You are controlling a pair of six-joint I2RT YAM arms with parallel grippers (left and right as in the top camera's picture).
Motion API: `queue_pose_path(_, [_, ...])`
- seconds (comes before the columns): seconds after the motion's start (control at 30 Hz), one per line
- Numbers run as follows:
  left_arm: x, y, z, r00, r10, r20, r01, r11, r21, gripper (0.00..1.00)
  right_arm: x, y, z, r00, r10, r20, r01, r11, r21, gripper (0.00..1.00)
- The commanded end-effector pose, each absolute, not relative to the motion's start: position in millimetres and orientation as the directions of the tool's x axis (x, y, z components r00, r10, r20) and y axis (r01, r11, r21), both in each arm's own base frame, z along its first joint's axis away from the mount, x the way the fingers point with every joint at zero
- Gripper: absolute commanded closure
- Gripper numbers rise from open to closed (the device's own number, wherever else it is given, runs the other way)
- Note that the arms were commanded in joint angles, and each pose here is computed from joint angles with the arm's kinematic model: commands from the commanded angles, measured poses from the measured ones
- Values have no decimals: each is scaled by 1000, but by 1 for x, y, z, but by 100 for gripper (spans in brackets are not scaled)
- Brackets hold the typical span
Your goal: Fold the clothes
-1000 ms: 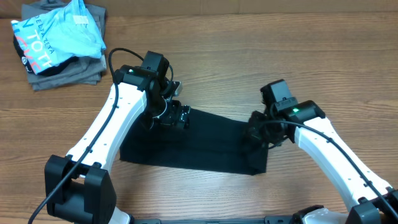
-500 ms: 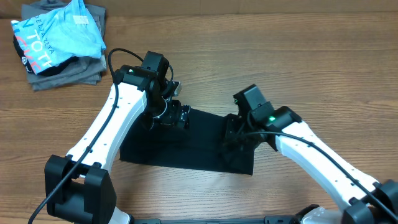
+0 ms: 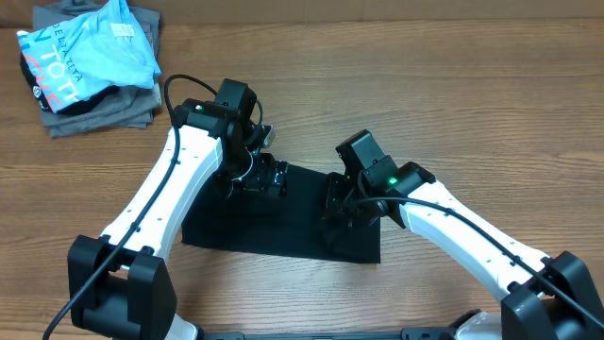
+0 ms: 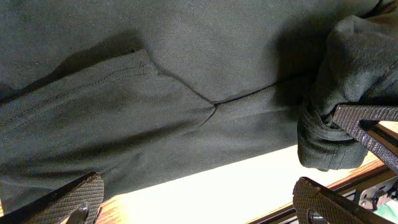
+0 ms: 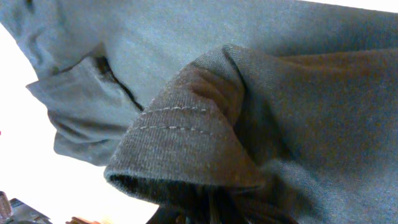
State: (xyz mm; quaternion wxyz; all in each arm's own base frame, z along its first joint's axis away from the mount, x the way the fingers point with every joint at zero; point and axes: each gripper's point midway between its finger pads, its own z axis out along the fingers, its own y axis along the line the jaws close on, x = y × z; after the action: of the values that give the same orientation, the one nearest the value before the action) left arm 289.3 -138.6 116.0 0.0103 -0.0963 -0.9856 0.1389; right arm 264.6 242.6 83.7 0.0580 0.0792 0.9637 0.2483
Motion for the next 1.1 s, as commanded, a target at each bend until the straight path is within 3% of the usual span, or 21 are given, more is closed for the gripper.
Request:
queue_pose_path(0.0, [284,-138,110,-984,177,27,163,947,-276,0,271,254,95,-977,194,-89,119,842,526,93])
queue_pose_path(0.07, [283,-138,110,-984,178,32,162,947,-276,0,272,261,96,-977,186,-106,101,837,538,69])
queue_pose_path(0.2, [279,-137,110,-983,177,52,157,949,-273,0,275,268,98,-972,174,-157,65,844,532,43])
queue_pose_path(0.57, [274,-135,110,-982,177,72,152,951,-271,0,285,234,119,-974,139,-177,42,886,462,41])
queue_pose_path(0.63, [274,-135,110,-982,177,71,152,951,-271,0,282,226,115,-978,147,-151,66,894,443,47])
queue_pose_path(0.73, [277,-136,110,-982,177,61,154,950,-272,0,273,228,105,-985,134,-106,73,892,447,76])
queue_pose_path(0.87, [278,-136,110,-983,175,57,153,950,-272,0,258,250,93,-996,77,-54,40,863,504,96])
queue_pose_path(1.07, [283,-115,107,-996,36,77,21,982,-188,0,250,284,79,-999,33,1,27,801,598,96])
